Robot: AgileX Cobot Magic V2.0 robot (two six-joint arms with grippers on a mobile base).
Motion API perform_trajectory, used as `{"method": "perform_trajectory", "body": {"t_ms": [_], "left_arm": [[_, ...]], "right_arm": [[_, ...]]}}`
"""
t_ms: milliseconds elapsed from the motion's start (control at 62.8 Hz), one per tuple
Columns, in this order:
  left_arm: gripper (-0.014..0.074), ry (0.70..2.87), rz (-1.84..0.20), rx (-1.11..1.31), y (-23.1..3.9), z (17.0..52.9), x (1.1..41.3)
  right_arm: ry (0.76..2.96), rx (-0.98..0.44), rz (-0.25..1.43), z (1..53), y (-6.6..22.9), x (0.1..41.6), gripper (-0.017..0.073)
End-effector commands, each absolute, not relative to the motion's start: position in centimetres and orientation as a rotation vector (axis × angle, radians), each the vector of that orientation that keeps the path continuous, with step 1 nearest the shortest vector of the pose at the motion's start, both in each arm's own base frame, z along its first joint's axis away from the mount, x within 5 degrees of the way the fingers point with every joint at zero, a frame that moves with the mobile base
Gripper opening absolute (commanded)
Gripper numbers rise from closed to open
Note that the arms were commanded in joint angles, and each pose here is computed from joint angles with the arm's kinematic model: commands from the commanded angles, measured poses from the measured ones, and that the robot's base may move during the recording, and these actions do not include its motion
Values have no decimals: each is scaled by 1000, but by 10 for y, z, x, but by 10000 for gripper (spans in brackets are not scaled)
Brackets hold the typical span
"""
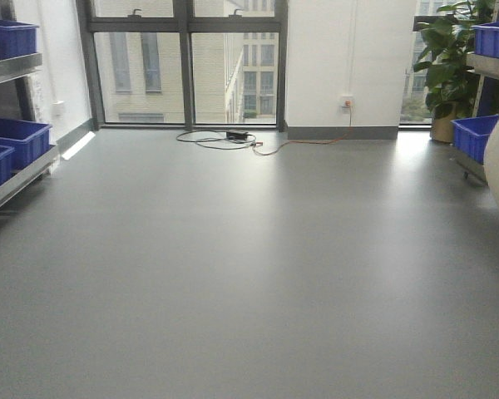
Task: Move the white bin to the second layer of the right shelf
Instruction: 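Drive along the aisle toward the shelf with blue crates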
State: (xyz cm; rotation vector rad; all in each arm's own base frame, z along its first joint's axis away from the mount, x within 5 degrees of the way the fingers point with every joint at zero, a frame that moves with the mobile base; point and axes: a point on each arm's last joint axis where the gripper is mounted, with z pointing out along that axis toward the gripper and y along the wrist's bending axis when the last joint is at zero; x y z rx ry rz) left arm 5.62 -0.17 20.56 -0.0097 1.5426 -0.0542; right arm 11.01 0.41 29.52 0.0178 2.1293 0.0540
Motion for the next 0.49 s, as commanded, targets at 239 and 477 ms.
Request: {"method": "perform_trajectory", "body": {"t_ms": [239,477], "left_arm": [[85,1472,-64,-18,-1,205,56],[85,1472,-64,-18,-1,205,56]], "right_arm": [[2019,17,55,311,4,114,55],[2019,17,55,311,4,114,55]]}}
